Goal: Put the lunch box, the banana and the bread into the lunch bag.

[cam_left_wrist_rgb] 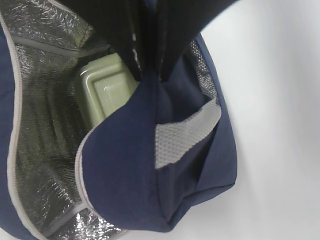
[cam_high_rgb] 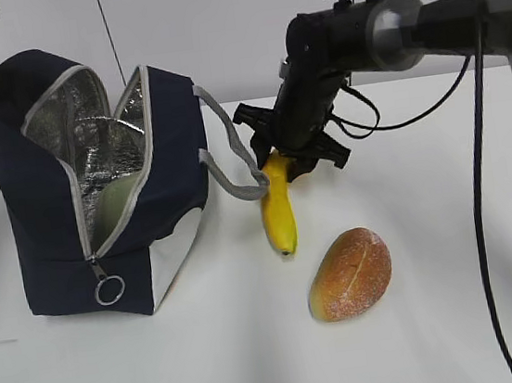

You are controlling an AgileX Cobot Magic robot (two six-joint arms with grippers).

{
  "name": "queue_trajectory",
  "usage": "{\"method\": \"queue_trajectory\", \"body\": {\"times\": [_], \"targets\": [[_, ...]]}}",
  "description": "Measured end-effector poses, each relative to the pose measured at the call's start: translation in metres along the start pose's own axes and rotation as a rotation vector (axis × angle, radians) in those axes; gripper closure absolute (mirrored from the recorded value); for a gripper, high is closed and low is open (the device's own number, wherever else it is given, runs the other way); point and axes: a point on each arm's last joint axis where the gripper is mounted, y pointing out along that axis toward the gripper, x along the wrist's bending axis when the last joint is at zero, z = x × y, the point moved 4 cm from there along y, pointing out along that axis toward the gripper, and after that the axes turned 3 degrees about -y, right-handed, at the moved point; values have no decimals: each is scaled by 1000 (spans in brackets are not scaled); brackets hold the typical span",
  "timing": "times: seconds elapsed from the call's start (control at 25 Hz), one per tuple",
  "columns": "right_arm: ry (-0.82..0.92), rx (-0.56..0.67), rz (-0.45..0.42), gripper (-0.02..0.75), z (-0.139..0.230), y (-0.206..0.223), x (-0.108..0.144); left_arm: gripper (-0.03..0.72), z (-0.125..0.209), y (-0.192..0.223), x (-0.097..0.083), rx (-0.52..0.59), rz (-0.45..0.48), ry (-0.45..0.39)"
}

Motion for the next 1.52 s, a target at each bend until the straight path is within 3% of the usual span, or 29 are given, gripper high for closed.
{"method": "queue_trajectory", "body": {"times": [0.24, 0.48, 0.6, 0.92, 1.16, 1.52], "targets": [[-111, -12, 169, 379, -29, -35, -16, 702, 0, 0, 0, 0, 0, 0], [-233, -37, 201, 381, -74, -80, -33, 702, 0, 0, 0, 0, 0, 0], [-315, -89, 144, 381, -84, -100, -18, 702, 0, 0, 0, 0, 4, -1], [-384, -130, -128, 381, -72, -175, 30, 702, 0, 0, -2, -2, 18, -6], [-507, -114, -283, 381, -24, -217, 76, 702, -1, 0, -10, -6, 77, -27], [-648, 41, -373, 381, 60, -195, 130, 702, -3, -2, -22, -15, 173, -60]]}}
